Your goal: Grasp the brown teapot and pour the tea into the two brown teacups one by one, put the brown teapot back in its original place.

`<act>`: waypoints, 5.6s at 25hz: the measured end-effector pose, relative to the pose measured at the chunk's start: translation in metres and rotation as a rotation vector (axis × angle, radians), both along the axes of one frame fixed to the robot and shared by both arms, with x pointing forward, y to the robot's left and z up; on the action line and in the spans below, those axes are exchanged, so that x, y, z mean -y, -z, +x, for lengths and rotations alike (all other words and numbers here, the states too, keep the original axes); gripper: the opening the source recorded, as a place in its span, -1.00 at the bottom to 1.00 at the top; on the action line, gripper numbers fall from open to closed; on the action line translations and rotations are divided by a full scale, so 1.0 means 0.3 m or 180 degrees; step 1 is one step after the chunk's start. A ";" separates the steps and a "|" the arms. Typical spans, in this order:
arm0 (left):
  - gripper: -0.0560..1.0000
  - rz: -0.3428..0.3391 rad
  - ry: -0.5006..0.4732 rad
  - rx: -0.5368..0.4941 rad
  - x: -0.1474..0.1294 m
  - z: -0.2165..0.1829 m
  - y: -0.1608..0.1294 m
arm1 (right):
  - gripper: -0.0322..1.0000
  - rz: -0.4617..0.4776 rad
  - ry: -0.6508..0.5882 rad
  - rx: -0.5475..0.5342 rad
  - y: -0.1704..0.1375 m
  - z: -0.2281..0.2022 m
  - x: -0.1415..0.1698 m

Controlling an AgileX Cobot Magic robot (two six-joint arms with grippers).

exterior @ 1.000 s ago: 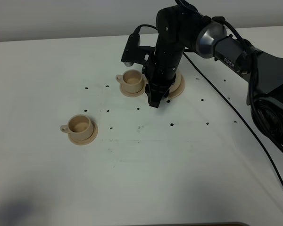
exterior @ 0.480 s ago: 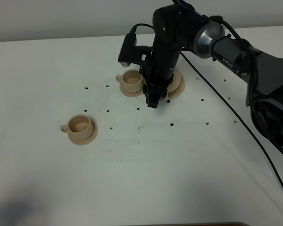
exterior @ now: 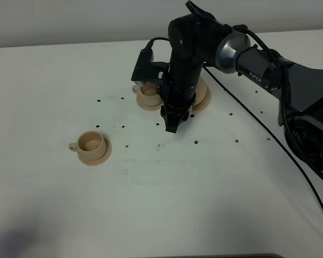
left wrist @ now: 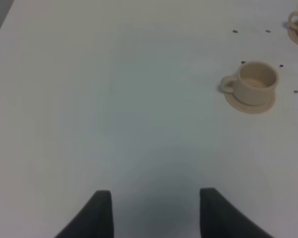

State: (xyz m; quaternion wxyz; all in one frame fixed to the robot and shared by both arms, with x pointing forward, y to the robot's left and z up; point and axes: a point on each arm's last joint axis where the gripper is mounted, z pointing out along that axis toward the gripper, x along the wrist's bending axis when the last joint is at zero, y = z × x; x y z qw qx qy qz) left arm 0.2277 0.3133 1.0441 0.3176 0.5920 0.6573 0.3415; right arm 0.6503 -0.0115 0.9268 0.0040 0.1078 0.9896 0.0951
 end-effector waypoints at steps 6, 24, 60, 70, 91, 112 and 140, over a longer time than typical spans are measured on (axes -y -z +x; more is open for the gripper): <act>-0.08 0.0000 0.0000 0.0003 0.000 0.000 0.000 | -0.17 -0.0078 -0.0093 0.0050 0.002 0.002 0.009; -0.08 0.0000 0.0000 0.0003 0.000 0.000 0.000 | -0.17 -0.0353 0.0083 0.0118 0.021 0.033 0.075; -0.08 0.0000 0.0000 0.0003 0.000 0.000 0.000 | -0.17 -0.0229 0.0739 0.0027 -0.018 0.035 0.092; -0.08 0.0000 0.0000 0.0003 0.000 0.000 0.000 | -0.17 -0.0311 0.0798 0.0039 -0.109 -0.040 0.138; -0.08 0.0000 0.0000 0.0003 0.000 0.000 0.000 | -0.17 -0.0163 0.2079 0.0062 -0.192 0.028 0.291; -0.08 0.0000 0.0000 0.0003 0.000 0.000 0.000 | -0.17 0.0009 0.2260 0.0160 -0.135 0.074 0.293; -0.08 0.0000 0.0000 0.0003 0.000 0.000 0.000 | -0.23 0.0238 0.2053 0.0123 -0.050 0.101 0.257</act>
